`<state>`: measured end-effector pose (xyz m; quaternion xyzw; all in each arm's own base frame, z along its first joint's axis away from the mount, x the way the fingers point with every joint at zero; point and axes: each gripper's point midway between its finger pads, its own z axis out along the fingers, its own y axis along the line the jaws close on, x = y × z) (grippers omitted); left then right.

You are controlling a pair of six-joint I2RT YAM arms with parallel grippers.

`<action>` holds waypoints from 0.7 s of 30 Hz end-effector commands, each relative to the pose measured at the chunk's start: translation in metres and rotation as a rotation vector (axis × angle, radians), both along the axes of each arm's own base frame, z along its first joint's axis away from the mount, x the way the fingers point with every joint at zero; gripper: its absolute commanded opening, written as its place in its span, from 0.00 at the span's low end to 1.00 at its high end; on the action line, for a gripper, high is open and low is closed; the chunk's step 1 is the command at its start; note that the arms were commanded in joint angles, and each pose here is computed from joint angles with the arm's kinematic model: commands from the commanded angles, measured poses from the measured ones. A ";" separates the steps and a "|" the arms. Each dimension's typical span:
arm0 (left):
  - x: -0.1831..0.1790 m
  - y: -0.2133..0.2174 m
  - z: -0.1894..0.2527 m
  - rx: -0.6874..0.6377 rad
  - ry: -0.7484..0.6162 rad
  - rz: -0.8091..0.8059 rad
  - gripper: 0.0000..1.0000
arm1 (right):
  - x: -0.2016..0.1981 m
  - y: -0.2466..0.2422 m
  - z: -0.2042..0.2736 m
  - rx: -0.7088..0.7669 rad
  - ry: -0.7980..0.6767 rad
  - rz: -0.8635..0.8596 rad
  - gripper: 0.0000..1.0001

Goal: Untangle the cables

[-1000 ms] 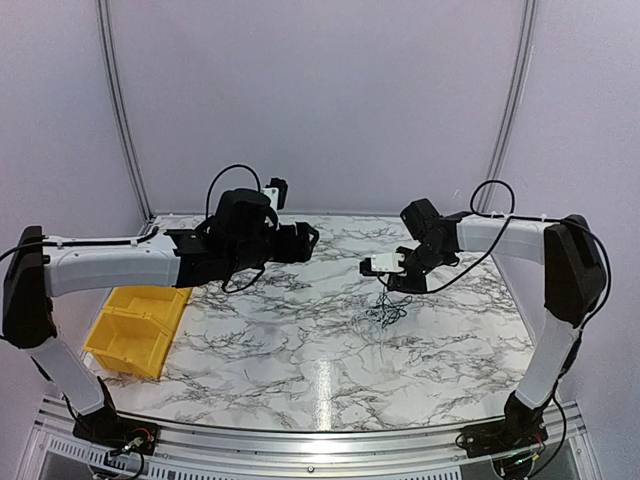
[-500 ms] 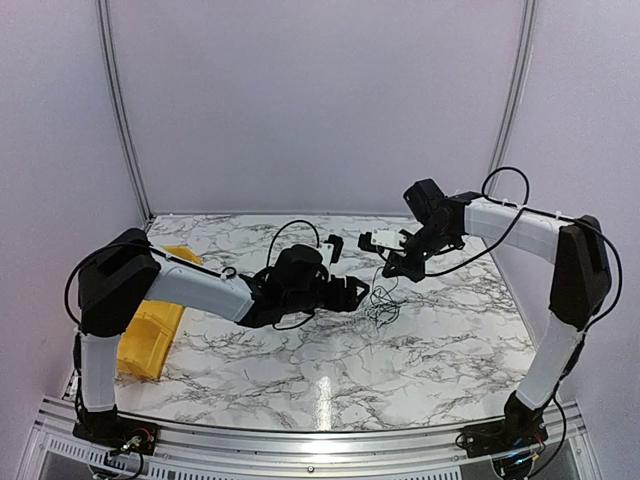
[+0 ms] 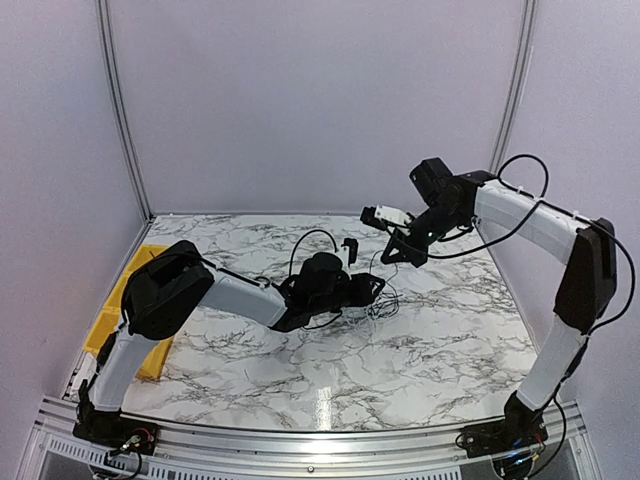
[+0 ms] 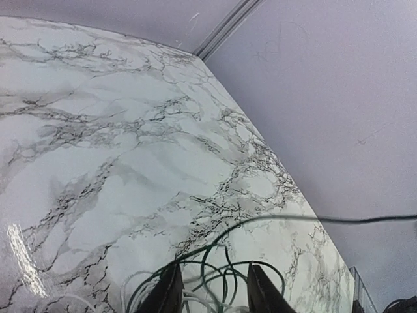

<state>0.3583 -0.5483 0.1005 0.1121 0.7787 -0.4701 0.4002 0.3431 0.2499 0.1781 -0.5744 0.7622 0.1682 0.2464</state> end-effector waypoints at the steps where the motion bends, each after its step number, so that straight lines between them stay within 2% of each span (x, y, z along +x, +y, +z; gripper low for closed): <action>1: 0.006 -0.005 -0.004 -0.041 0.012 0.023 0.33 | -0.019 0.018 0.103 0.204 -0.052 0.019 0.00; 8: 0.003 -0.006 -0.026 -0.015 0.040 0.006 0.20 | -0.035 0.030 0.229 0.442 -0.136 0.017 0.00; 11: -0.001 -0.004 -0.035 0.001 0.055 -0.006 0.16 | -0.036 0.030 0.287 0.539 -0.227 -0.003 0.00; 17: -0.008 0.001 -0.058 0.026 0.106 -0.015 0.15 | -0.043 0.008 0.413 0.776 -0.551 -0.097 0.00; 21: -0.011 0.002 -0.064 0.034 0.119 -0.024 0.16 | -0.052 -0.017 0.469 0.869 -0.770 -0.166 0.00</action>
